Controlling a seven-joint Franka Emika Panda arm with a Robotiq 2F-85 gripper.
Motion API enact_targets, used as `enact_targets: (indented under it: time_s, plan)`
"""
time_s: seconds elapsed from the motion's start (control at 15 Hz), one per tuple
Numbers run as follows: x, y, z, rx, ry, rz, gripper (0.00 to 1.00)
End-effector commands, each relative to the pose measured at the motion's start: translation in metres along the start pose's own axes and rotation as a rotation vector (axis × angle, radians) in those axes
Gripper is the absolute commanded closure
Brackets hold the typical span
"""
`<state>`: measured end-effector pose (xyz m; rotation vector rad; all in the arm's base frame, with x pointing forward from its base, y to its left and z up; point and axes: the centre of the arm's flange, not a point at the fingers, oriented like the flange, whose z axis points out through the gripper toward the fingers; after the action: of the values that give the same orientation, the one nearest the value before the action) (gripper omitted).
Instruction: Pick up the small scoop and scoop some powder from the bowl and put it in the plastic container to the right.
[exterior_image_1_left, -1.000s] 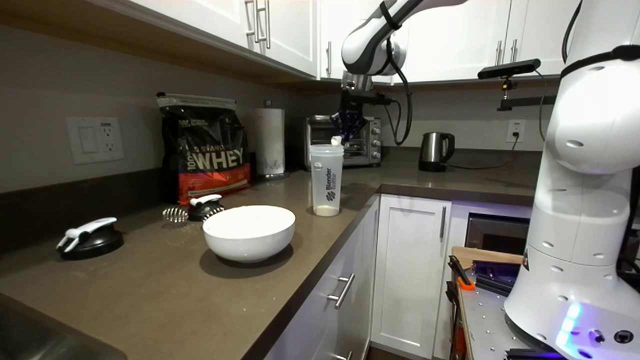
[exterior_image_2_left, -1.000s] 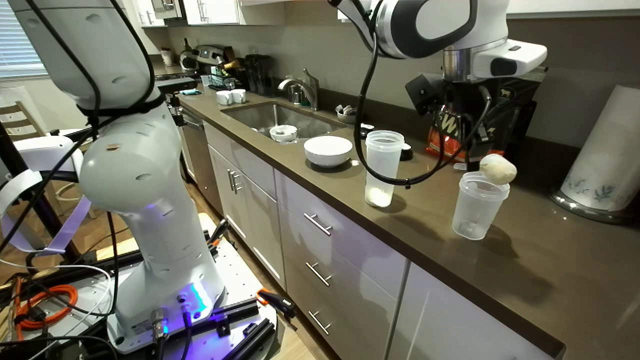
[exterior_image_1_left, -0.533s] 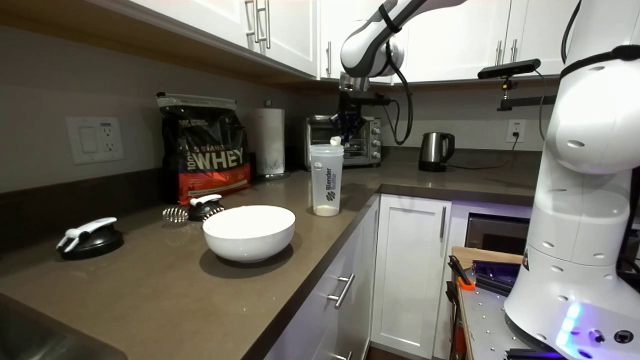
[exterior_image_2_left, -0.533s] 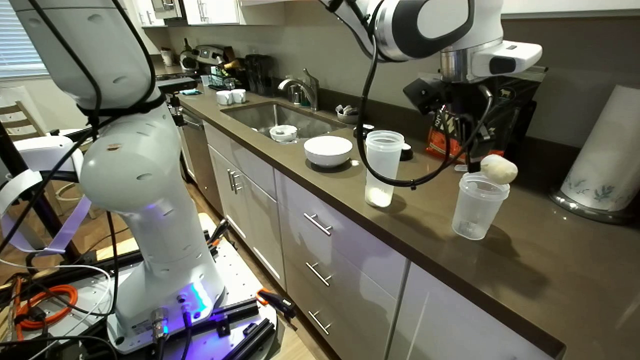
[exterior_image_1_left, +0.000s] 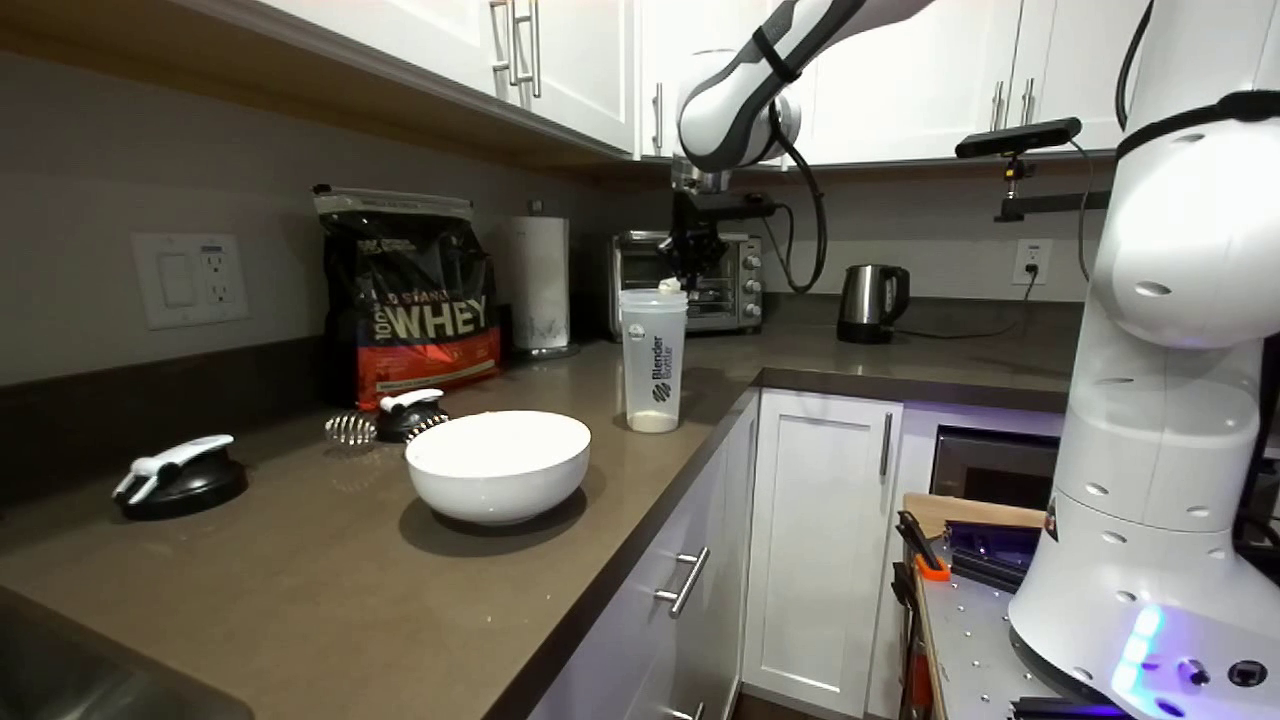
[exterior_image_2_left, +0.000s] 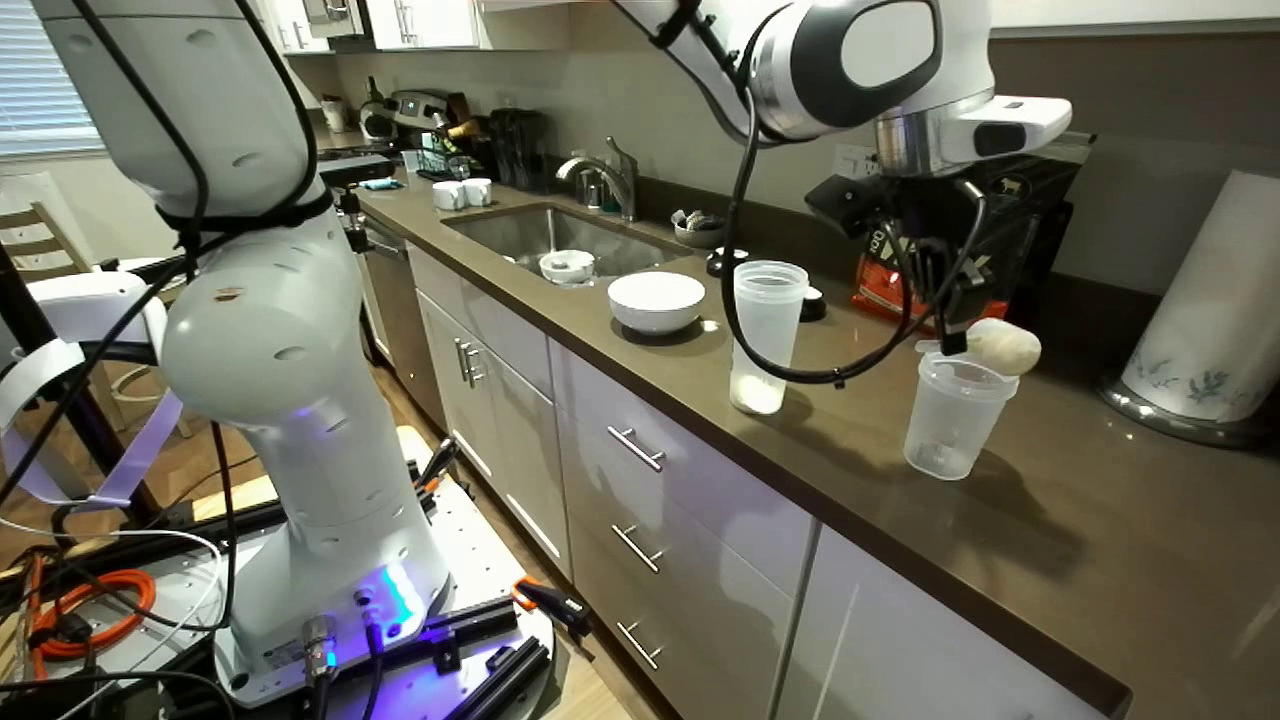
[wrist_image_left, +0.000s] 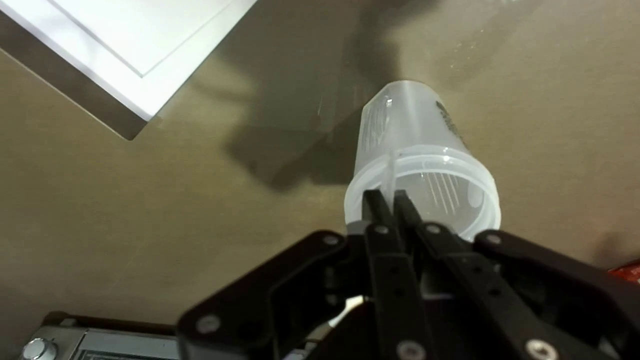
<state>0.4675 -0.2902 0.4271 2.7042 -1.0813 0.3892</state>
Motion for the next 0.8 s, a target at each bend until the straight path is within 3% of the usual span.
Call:
enact_targets:
  time_s: [0.0, 0.73]
  plan:
    - [-0.004, -0.012, 0.006, -0.026, 0.029, -0.012, 0.97]
    - [-0.009, -0.023, 0.009, -0.100, 0.075, -0.084, 0.97]
